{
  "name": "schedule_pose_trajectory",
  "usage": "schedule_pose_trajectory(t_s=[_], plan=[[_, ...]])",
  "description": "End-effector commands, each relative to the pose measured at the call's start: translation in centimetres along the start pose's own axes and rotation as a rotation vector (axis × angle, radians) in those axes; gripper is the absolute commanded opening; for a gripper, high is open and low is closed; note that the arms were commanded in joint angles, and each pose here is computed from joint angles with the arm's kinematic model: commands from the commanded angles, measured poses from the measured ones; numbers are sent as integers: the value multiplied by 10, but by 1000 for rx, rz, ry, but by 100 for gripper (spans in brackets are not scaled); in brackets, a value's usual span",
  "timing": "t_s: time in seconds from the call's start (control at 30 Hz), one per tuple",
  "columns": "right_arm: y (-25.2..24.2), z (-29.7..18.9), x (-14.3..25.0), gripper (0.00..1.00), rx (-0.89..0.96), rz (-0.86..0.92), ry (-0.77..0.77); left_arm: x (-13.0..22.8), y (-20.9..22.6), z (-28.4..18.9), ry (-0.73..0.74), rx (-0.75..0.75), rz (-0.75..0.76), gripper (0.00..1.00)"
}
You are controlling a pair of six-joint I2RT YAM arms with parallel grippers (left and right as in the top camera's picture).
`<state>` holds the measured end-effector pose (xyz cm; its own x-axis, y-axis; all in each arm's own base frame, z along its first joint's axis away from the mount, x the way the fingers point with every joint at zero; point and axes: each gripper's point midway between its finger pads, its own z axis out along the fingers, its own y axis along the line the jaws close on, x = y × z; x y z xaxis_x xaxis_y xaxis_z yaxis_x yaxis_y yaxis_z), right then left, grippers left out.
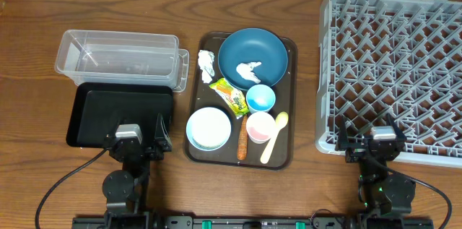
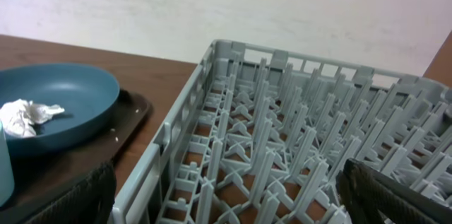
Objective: Sort waste into correct bins and load items into the dishwasher rack
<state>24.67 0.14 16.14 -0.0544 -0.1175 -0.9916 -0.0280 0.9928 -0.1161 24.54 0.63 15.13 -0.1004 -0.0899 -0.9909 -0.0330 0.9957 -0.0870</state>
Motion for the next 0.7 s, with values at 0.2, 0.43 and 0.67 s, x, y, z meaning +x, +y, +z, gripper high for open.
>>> schedule_pose_trajectory(t_s=[0.2,0.43,0.67], plan=[[-12,-3,-26,99,63,66,-38,1,1,-3,139,-23,-72,94],[-19,7,-57,99,76,65,25,-23,-1,10,333,-45,-73,94],[-18,47,-73,99,30,68,219,-57,-20,40,567,16,-98,94]])
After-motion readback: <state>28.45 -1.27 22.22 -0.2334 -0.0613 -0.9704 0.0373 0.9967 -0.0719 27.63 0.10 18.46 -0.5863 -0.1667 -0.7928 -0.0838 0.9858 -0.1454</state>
